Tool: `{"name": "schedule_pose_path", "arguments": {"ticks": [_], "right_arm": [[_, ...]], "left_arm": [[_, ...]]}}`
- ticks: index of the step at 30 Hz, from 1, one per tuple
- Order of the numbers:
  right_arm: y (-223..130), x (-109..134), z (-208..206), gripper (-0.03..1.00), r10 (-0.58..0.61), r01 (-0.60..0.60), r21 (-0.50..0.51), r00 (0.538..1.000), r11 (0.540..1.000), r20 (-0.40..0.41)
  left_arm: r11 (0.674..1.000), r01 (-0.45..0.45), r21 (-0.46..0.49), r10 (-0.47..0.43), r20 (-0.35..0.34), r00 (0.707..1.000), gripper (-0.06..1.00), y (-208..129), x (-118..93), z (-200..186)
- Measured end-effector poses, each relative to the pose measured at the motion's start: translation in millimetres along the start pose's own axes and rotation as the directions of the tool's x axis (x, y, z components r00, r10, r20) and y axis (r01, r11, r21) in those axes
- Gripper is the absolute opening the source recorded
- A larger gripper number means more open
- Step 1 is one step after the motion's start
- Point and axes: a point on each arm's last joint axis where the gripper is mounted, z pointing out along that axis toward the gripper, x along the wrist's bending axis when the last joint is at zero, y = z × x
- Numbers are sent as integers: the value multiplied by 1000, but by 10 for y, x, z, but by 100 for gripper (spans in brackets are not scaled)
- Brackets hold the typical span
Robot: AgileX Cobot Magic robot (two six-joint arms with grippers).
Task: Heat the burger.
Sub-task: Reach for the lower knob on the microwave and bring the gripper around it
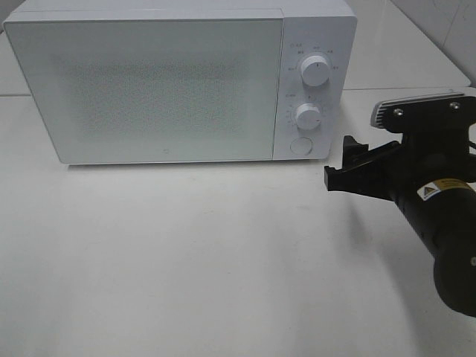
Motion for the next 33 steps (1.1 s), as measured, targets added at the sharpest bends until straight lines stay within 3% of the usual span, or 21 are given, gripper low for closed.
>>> {"name": "schedule_pose_path", "arguments": {"ticks": [10, 25, 33], "right_arm": [[15, 252, 263, 79, -1, 1, -10, 1000, 1000, -10], [23, 574, 618, 79, 91, -92, -36, 995, 995, -27], [27, 572, 880, 77, 137, -137, -57, 991, 989, -3]], "left_arm": [[1000, 0, 0, 0, 0, 1000, 99, 0, 0, 0], [1000, 0, 0, 0, 0, 1000, 99, 0, 0, 0], [1000, 0, 0, 0, 0, 1000, 99, 0, 0, 0]]}}
